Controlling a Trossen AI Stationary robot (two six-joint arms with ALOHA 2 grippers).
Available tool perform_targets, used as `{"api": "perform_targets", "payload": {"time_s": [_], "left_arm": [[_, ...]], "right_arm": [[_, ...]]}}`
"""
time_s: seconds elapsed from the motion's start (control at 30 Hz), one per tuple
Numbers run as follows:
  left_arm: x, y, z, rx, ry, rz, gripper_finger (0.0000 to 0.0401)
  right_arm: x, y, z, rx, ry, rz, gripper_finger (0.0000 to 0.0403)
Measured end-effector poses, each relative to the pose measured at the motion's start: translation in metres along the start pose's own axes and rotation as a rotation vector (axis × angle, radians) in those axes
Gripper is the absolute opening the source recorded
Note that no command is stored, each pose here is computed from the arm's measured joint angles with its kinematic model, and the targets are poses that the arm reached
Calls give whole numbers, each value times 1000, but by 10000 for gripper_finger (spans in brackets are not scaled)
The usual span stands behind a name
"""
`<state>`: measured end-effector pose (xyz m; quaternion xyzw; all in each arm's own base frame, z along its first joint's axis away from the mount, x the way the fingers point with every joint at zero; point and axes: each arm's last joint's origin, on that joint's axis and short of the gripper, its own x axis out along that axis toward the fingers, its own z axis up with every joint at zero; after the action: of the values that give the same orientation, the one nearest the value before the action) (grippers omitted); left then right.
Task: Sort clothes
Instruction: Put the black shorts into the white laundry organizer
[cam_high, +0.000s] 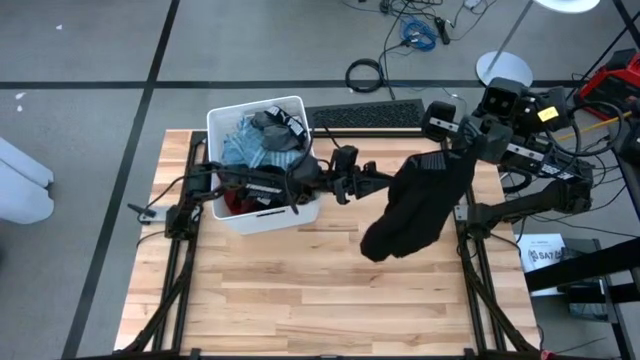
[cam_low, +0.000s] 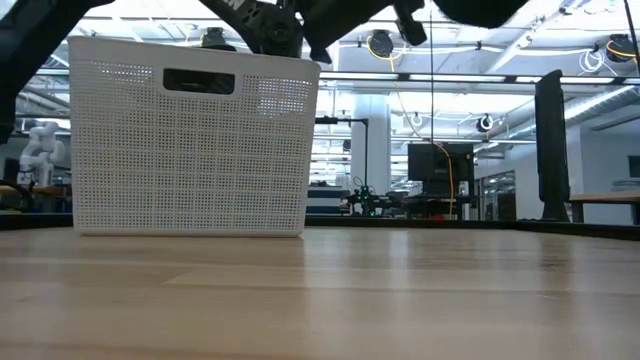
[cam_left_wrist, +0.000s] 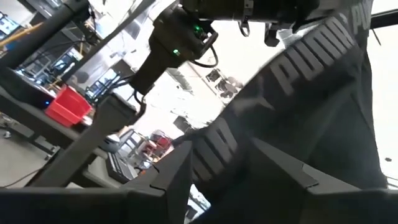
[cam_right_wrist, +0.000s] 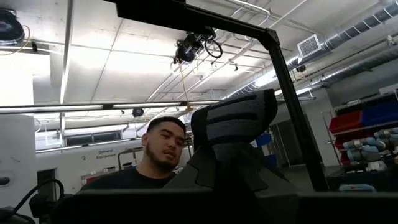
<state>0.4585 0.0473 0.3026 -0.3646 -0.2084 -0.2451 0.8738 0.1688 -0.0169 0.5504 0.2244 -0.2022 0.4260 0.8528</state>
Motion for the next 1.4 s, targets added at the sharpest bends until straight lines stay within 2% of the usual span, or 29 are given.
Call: {"api": "perform_targets", "payload": {"time_s": [0.17,0.37,0.47,0.77,0.9,1.07,1.3,1.4], "left_arm": [[-3,5,4,7,-3,5,166],[-7,13,-4,-36,2,-41,166],[-8,12,-4,-16,-20,-83,166],[-8,14,-5,-19,-16,-66,166],[-8,15,-5,-14,-18,-64,166],[-9,14,-5,-9,-25,-74,166],[-11,1,5,60,-89,-222,166],[-8,-1,7,68,-71,-246,166]], "right_arm": [[0,0,0,11,-1,4,4],[1,-3,-1,16,5,3,4],[2,-7,-2,22,10,-2,4],[6,-21,-4,55,-4,19,4],[13,-18,6,24,-11,45,4],[28,-14,24,-17,55,113,4],[40,-31,29,-9,128,105,4],[42,-38,27,-7,132,97,4]]}}
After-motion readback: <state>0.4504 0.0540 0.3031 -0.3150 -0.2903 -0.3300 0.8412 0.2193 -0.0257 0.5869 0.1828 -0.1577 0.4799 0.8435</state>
